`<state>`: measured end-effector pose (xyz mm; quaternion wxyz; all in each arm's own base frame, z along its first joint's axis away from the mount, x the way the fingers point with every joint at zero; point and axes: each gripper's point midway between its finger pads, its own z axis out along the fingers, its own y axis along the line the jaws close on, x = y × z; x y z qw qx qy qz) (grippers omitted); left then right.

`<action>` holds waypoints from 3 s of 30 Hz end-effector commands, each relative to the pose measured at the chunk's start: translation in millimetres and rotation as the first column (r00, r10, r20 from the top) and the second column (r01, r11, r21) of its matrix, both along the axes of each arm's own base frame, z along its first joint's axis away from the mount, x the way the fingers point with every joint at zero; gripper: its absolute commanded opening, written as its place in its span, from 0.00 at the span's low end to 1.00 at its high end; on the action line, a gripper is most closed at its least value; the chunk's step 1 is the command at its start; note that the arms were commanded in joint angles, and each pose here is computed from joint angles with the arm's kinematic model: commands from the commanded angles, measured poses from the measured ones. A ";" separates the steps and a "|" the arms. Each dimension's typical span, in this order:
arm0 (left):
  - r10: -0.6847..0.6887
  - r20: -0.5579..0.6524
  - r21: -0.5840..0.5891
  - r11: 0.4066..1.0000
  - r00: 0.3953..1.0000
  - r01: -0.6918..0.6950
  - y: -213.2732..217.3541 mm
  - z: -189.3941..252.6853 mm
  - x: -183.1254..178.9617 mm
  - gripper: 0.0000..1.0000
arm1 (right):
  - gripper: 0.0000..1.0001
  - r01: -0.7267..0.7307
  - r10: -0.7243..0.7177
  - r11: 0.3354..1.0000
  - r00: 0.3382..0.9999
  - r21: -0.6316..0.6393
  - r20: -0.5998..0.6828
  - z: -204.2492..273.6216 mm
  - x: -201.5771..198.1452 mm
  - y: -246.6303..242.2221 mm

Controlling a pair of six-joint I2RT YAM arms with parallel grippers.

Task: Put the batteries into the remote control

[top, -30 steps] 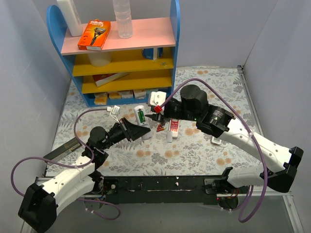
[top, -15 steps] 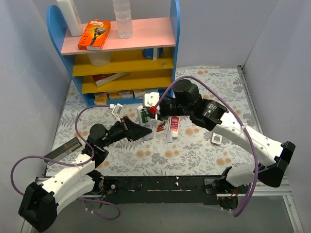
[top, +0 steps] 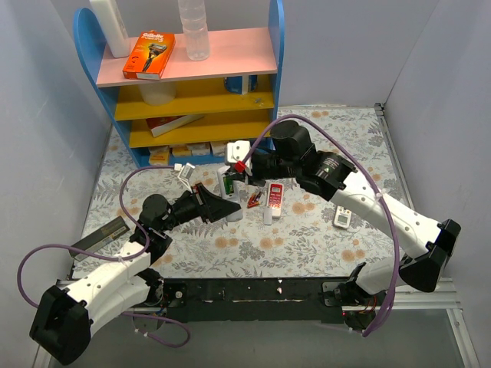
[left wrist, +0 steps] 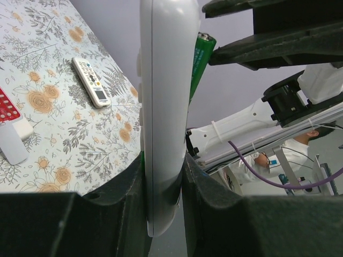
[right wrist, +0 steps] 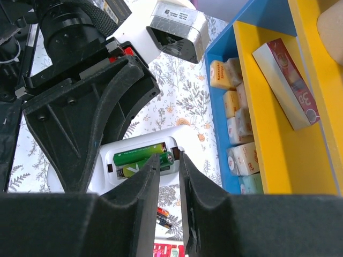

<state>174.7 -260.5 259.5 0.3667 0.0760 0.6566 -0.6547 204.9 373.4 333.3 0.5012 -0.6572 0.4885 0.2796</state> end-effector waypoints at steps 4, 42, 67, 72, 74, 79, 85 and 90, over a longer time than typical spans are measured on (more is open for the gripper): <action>-0.010 0.087 -0.053 0.998 0.996 0.014 -0.3 28.7 -2.6 0.00 | 0.24 -0.009 0.010 1.000 1.000 0.020 -0.025 7.4 -1.7 -2.3; -0.029 0.072 -0.041 0.999 0.997 0.032 -4.8 27.9 0.5 0.00 | 0.30 -0.015 0.016 0.999 0.999 0.049 -0.028 20.0 -0.8 2.4; 0.027 0.189 -0.156 0.988 0.982 0.003 -0.4 86.0 4.1 0.00 | 0.19 0.036 -0.041 0.999 0.971 -0.028 -0.234 -64.5 -12.1 -16.0; 0.028 0.200 -0.168 0.986 0.979 0.006 1.3 91.4 2.0 0.00 | 0.25 0.114 -0.121 0.993 0.967 -0.045 -0.222 -93.7 -4.1 -25.6; 0.030 0.202 -0.179 0.984 0.979 0.007 2.6 93.2 0.2 0.00 | 0.28 0.165 -0.175 0.984 0.962 -0.066 -0.207 -110.9 0.9 -33.6; 0.035 0.204 -0.192 0.981 0.978 0.005 4.3 96.8 -1.8 0.00 | 0.53 0.227 -0.235 0.972 0.956 -0.063 -0.173 -121.7 10.1 -40.3; 0.062 0.150 -0.140 0.989 0.987 -0.041 2.4 71.7 9.1 0.00 | 0.59 0.208 -0.201 0.978 0.957 0.013 -0.208 -90.2 6.6 -29.7; 0.129 0.068 -0.009 0.992 0.989 -0.128 4.0 18.9 25.7 0.00 | 0.63 0.233 -0.200 0.965 0.951 0.122 -0.234 -43.7 4.2 -27.5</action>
